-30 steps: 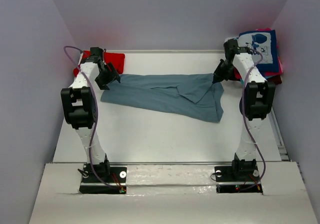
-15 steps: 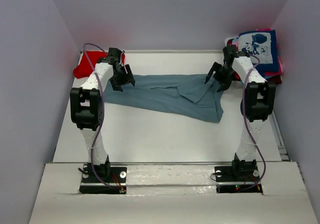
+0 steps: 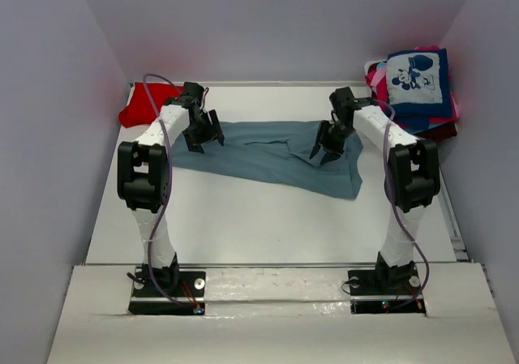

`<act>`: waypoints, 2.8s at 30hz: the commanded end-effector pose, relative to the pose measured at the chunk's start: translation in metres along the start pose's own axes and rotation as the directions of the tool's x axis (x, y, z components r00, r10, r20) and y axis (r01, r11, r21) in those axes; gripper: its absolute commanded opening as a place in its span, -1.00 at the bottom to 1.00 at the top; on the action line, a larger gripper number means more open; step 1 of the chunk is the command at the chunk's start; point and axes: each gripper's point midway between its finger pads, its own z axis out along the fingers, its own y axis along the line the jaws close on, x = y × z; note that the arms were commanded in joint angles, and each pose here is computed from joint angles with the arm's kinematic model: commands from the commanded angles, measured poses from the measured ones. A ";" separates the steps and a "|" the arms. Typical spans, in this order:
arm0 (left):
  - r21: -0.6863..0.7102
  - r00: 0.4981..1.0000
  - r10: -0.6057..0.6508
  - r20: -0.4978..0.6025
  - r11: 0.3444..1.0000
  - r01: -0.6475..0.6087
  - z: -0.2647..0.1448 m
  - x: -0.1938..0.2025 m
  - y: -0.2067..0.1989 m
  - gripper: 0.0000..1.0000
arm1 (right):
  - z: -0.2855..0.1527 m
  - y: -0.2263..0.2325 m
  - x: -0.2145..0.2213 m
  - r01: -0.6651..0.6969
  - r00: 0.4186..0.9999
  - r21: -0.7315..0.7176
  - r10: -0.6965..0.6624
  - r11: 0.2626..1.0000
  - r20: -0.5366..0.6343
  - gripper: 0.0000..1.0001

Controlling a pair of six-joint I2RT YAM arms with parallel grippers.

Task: Fold and stack the t-shirts
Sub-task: Fold the other side of the tshirt into a rectangle

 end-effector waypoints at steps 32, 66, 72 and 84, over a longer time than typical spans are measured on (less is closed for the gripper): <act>-0.017 0.999 0.033 0.017 0.999 -0.032 -0.011 0.000 0.001 0.57 | 0.041 -0.006 -0.010 -0.016 1.000 0.029 0.015 0.999 0.026 -0.22; -0.031 1.000 0.031 0.005 0.999 -0.031 -0.008 0.008 0.007 0.56 | 0.006 0.044 -0.073 0.049 0.989 -0.013 -0.047 0.999 0.140 -0.84; -0.033 0.999 0.034 0.006 0.999 -0.034 -0.010 0.009 0.008 0.56 | 0.001 0.062 -0.093 0.081 0.983 -0.043 -0.073 0.996 0.167 -0.84; -0.034 0.999 0.039 0.006 0.999 -0.039 -0.014 0.009 0.008 0.57 | 0.035 0.067 -0.105 0.127 0.980 -0.089 -0.111 0.988 0.164 -0.73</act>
